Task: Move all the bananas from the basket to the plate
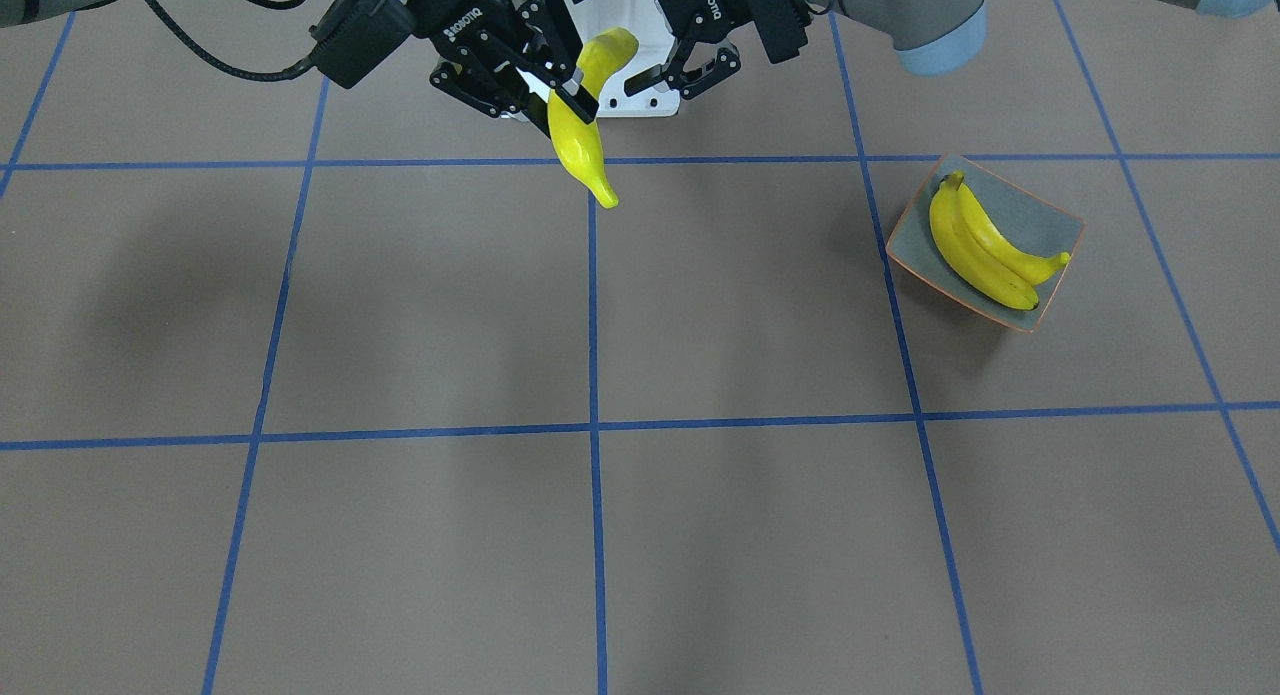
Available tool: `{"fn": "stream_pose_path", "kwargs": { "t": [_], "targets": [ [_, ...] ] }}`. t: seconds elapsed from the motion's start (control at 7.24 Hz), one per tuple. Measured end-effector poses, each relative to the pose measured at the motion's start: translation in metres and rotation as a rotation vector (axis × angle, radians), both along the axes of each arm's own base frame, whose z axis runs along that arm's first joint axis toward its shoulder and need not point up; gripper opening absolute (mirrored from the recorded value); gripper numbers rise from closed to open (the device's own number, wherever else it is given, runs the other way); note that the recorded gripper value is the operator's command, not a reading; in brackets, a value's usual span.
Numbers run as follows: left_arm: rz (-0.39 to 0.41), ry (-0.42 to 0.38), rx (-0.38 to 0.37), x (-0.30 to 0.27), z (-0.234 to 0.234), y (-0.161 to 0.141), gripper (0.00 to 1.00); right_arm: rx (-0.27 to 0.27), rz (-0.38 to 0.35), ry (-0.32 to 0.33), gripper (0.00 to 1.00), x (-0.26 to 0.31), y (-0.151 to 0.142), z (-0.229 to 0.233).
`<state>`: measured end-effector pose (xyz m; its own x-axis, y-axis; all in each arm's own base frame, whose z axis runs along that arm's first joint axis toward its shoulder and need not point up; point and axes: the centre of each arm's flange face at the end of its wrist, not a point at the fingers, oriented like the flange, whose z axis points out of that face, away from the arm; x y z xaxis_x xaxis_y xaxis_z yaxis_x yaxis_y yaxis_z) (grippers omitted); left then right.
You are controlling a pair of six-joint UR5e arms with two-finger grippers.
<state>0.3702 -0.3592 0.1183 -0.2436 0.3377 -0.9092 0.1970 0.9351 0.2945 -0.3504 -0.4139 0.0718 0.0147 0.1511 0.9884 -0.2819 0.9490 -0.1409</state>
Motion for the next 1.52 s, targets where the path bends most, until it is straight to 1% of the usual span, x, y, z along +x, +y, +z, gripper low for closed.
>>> {"fn": "stream_pose_path", "kwargs": {
  "t": [0.14, 0.28, 0.41, 0.55, 0.69, 1.24, 1.38, 1.52],
  "targets": [
    [-0.001, -0.001, -0.003, 0.003, 0.001, 0.001, 0.63, 0.000, 0.001, -0.001, 0.00, -0.001, 0.001, -0.001],
    [-0.001, -0.003, -0.005, 0.004, 0.001, 0.001, 0.10, 0.001, 0.000, -0.003, 0.00, -0.001, 0.002, -0.002],
    [-0.002, -0.005, -0.006, 0.005, 0.002, 0.000, 0.00, 0.003, 0.001, -0.004, 0.00, -0.001, 0.002, -0.002],
    [-0.002, -0.006, -0.007, 0.006, 0.002, 0.000, 0.00, 0.005, 0.004, -0.005, 0.08, 0.000, 0.003, -0.003],
    [-0.002, -0.005, -0.006, 0.005, 0.002, 0.000, 0.00, 0.006, 0.008, -0.006, 0.99, 0.000, 0.002, -0.003],
    [-0.004, -0.005, -0.005, 0.003, 0.003, 0.001, 0.00, 0.046, 0.091, -0.015, 1.00, 0.008, -0.003, -0.013],
    [-0.006, -0.018, -0.012, 0.002, 0.011, 0.000, 0.00, 0.050, 0.105, -0.008, 1.00, 0.015, -0.007, -0.009],
    [-0.007, -0.047, -0.031, 0.000, 0.029, 0.000, 0.00, 0.049, 0.123, 0.015, 1.00, 0.024, -0.016, 0.003]
  ]
}}
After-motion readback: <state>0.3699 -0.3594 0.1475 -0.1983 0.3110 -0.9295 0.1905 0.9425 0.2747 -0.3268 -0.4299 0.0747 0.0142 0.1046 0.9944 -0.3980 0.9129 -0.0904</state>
